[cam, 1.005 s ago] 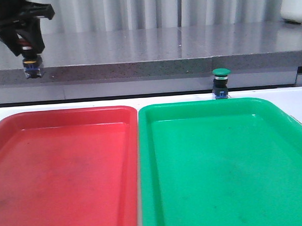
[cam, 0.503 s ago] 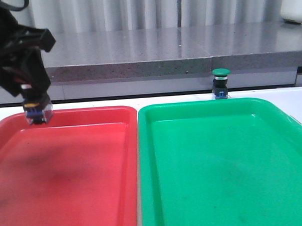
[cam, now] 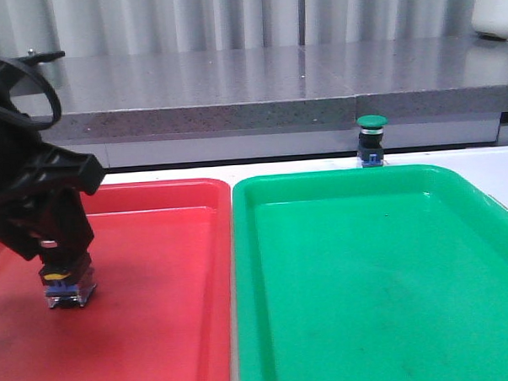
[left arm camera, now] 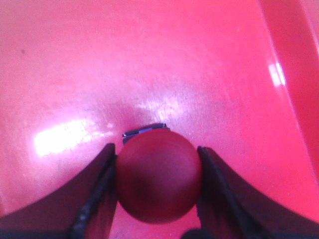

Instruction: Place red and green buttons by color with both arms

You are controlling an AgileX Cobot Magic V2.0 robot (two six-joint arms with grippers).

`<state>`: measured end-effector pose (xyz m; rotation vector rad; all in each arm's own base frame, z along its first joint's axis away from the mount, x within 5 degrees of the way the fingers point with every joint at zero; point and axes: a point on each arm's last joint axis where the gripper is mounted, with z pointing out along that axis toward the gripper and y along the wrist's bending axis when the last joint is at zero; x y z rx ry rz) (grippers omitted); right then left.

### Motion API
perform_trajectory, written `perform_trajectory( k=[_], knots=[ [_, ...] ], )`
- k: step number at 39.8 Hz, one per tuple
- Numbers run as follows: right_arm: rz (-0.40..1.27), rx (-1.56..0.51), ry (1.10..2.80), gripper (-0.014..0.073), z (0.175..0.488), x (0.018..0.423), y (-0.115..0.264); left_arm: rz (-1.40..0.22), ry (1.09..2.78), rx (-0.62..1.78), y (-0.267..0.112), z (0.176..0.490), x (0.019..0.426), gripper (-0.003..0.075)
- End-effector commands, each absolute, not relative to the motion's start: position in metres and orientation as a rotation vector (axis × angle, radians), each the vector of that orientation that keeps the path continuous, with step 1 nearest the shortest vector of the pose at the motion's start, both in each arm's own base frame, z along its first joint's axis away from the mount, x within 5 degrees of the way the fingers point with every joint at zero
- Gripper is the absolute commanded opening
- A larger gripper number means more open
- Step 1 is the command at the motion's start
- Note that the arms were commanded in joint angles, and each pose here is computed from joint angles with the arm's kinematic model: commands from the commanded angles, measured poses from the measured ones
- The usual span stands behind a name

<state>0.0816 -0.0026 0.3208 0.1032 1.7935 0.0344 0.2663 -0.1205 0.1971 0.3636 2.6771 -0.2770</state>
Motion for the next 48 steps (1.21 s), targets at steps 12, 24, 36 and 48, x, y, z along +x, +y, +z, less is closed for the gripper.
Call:
perform_trajectory(
  k=[12,24,36,48],
  knots=[
    [0.031,0.094,1.686,0.059,0.339,0.084,-0.003,-0.35,2.605,0.29,-0.126,0.215,0.268,0.0472],
    [0.031,0.094,1.686,0.059,0.339,0.084,-0.003,-0.376,2.449,0.296,-0.119,0.26,0.257,0.0476],
    [0.031,0.094,1.686,0.059,0.339,0.084,-0.003,-0.26,2.351,0.16,-0.068,0.301,0.253,0.0075],
    [0.031,0.094,1.686,0.059,0.339,0.084,-0.003,-0.195,2.157,-0.025,-0.022,0.323,0.199,-0.002]
  ],
)
